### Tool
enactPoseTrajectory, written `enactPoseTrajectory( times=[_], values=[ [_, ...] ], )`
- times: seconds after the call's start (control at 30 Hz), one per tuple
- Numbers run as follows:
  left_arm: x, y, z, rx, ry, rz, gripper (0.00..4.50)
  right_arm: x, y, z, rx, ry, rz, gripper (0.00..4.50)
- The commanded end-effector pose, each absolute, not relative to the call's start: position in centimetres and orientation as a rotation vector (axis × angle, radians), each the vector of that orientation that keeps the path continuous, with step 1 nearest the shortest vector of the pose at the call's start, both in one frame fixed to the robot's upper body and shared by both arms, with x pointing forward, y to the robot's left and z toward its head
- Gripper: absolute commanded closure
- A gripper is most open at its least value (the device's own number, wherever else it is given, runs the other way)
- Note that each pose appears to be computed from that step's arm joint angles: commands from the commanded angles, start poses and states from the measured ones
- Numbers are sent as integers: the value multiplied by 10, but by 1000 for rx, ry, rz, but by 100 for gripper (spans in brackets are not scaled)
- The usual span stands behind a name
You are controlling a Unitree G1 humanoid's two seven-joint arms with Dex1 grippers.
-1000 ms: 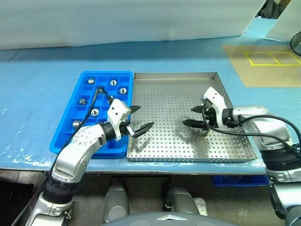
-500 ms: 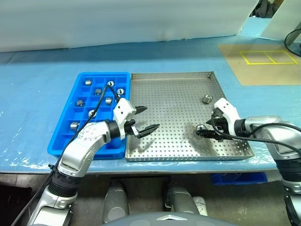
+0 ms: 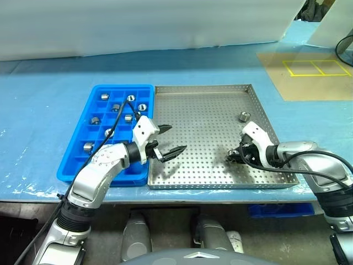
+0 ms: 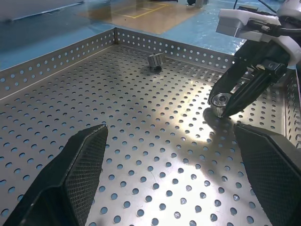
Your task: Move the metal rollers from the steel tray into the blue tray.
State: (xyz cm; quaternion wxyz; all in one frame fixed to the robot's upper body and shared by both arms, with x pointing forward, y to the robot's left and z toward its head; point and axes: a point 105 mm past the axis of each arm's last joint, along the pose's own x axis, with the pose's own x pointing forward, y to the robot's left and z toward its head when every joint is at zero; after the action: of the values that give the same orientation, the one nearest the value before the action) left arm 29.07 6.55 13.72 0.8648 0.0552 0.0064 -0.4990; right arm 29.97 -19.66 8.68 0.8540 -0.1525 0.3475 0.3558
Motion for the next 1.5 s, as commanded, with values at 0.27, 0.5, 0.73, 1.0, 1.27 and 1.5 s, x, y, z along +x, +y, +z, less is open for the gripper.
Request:
enactPoseTrajectory(
  times=[0.27, 0.5, 0.73, 1.0, 1.27, 1.5],
  values=[
    [280, 81, 148, 117, -38, -951, 0, 336, -142, 148, -279, 435, 901, 289],
    [264, 102, 142, 84, -16, -776, 0, 351, -69, 165, -277, 312, 1082, 289],
    [249, 122, 135, 78, 13, -627, 0, 369, -9, 178, -257, 194, 1153, 289],
    [239, 127, 136, 85, 14, -546, 0, 381, 22, 161, -276, 201, 1189, 289],
    [235, 133, 133, 94, 25, -516, 0, 377, 28, 139, -287, 254, 1237, 289],
    [240, 129, 134, 104, 20, -550, 0, 377, 21, 138, -273, 238, 1221, 50]
  ],
)
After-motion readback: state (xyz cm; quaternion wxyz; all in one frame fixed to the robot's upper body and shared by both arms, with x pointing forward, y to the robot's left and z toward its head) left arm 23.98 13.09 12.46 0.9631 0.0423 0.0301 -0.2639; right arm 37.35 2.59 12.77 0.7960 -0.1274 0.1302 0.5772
